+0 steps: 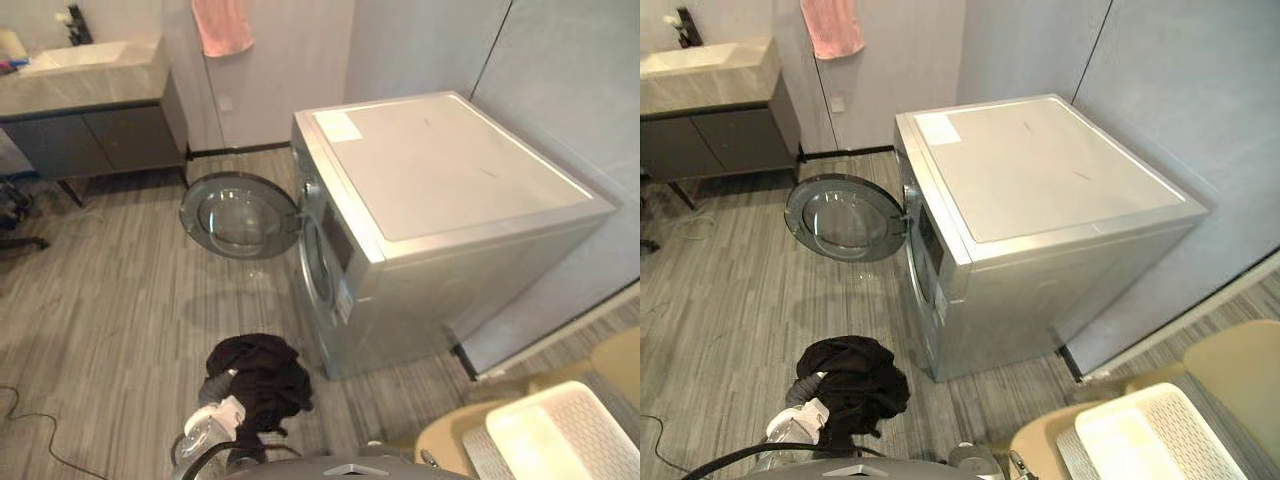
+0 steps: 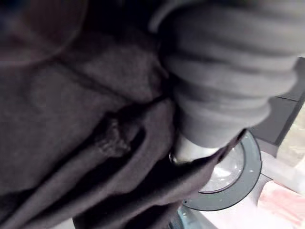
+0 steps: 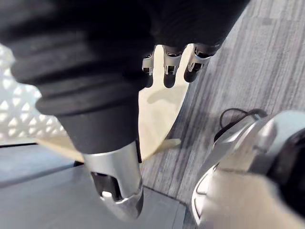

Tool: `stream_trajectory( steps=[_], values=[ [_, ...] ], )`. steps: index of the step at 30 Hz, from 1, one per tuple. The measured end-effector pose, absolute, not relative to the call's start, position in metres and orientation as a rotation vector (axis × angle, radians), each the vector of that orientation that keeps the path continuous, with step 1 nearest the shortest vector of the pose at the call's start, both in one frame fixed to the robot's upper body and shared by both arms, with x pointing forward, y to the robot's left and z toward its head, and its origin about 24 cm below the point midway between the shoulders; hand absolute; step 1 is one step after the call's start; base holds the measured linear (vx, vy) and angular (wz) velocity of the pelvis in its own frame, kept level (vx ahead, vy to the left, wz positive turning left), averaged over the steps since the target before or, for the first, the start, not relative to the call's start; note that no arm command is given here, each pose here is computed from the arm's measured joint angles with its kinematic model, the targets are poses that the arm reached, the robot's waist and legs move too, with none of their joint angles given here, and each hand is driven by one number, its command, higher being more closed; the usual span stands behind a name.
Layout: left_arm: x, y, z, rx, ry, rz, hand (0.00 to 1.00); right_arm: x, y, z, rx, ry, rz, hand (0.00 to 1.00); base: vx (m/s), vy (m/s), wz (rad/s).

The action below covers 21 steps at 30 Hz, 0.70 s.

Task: Pick up the laundry basket with both hands and put the clothes into the washing machine.

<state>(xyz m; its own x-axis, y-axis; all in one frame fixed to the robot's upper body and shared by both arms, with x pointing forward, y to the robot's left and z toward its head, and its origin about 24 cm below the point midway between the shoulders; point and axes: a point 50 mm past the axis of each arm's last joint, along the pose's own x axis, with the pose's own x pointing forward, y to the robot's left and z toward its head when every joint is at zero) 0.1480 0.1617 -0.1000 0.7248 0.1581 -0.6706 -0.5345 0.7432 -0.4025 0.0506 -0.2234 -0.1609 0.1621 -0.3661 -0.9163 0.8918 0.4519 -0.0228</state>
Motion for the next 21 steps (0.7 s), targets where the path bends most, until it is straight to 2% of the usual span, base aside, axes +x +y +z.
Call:
stream_trajectory(
  steps=[7,9,11,13,15,18,21],
  values=[
    [0.138,0.172,-0.104,-0.623,0.679,0.491,1.0,0.08,-0.214,-0.157,0.62,1.004,-0.908,0.0,0.31,0.306,-1.12],
    [0.136,0.172,-0.107,-0.62,0.696,0.505,1.0,0.073,-0.217,-0.158,0.613,1.013,-0.936,0.0,0.36,0.601,-1.03],
    [0.119,0.167,-0.121,-0.616,0.783,0.526,1.0,0.045,-0.23,-0.162,0.598,1.067,-1.033,0.0,0.41,0.781,-0.84],
    [0.12,0.193,-0.118,-0.558,0.751,0.575,1.0,0.027,-0.198,-0.172,0.692,1.175,-1.055,0.0,0.36,0.623,-0.22],
    [0.128,0.194,-0.118,-0.521,0.751,0.535,1.0,0.017,-0.194,-0.175,0.731,1.219,-1.082,0.0,0.32,0.555,0.01],
    [0.129,0.187,-0.117,-0.481,0.761,0.469,1.0,0.019,-0.195,-0.174,0.75,1.195,-1.094,0.0,0.25,0.521,-0.86],
    [0.123,0.183,-0.12,-0.466,0.785,0.443,1.0,0.021,-0.197,-0.173,0.749,1.176,-1.081,0.0,0.12,0.196,-1.4]
  ],
)
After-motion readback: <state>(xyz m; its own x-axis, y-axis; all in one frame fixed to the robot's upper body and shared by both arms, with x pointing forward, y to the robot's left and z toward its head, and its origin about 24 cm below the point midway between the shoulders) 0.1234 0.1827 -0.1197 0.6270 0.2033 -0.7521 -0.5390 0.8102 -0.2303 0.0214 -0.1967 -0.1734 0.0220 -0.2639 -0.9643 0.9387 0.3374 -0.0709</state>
